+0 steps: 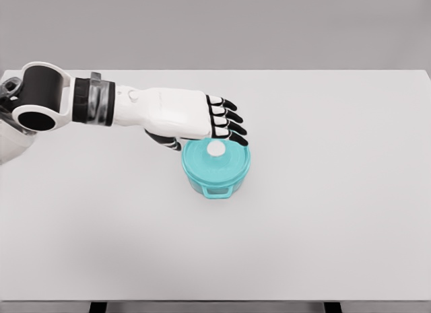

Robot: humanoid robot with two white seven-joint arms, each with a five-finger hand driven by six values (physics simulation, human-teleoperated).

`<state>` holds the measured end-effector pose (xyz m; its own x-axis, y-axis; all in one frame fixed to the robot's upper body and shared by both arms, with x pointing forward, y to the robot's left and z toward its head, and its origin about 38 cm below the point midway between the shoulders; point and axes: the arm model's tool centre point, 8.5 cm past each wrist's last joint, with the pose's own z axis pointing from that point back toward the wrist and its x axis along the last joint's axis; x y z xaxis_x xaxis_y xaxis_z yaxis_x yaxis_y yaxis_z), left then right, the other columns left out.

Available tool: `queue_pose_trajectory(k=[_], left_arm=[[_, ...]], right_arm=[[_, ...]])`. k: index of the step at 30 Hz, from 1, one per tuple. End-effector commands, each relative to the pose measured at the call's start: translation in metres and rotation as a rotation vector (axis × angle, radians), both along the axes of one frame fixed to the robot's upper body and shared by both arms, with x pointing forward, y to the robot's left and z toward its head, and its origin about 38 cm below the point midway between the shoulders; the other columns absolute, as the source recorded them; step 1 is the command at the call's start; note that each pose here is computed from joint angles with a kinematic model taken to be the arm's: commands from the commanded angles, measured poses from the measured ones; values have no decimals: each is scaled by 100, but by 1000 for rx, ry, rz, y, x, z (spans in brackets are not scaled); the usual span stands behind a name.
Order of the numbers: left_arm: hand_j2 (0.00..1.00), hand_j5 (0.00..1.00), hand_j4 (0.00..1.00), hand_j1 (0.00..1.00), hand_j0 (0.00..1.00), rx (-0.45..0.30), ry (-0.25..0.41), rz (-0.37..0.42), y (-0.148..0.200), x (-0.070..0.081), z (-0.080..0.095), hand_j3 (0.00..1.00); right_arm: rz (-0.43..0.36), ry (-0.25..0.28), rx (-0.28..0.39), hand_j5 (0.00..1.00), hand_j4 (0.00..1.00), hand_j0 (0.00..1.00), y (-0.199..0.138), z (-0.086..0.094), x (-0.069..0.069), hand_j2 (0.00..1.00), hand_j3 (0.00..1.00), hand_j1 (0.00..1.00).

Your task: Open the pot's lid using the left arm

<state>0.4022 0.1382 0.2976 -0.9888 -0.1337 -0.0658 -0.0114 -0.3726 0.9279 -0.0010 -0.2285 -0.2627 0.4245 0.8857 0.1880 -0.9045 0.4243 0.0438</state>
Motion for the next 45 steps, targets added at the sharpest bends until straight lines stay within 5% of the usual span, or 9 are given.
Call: queue_pose_trajectory(k=[1, 10, 33, 45], left_arm=[[100, 100, 100, 100, 100, -4, 7, 7, -1, 3, -1, 100], [100, 100, 100, 100, 100, 51, 46, 42, -8, 16, -34, 100], [100, 100, 100, 100, 100, 100, 33, 67, -19, 26, -60, 100], [89, 89, 89, 89, 89, 123, 34, 58, -29, 26, -72, 89]], right_arm=[[0, 1, 0, 100, 100, 100, 0, 0, 0, 100, 100, 100], [0, 2, 0, 100, 100, 100, 0, 0, -1, 100, 100, 100], [0, 1, 1, 100, 100, 100, 0, 0, -1, 100, 100, 100], [1, 1, 1, 100, 100, 100, 0, 0, -1, 100, 100, 100]])
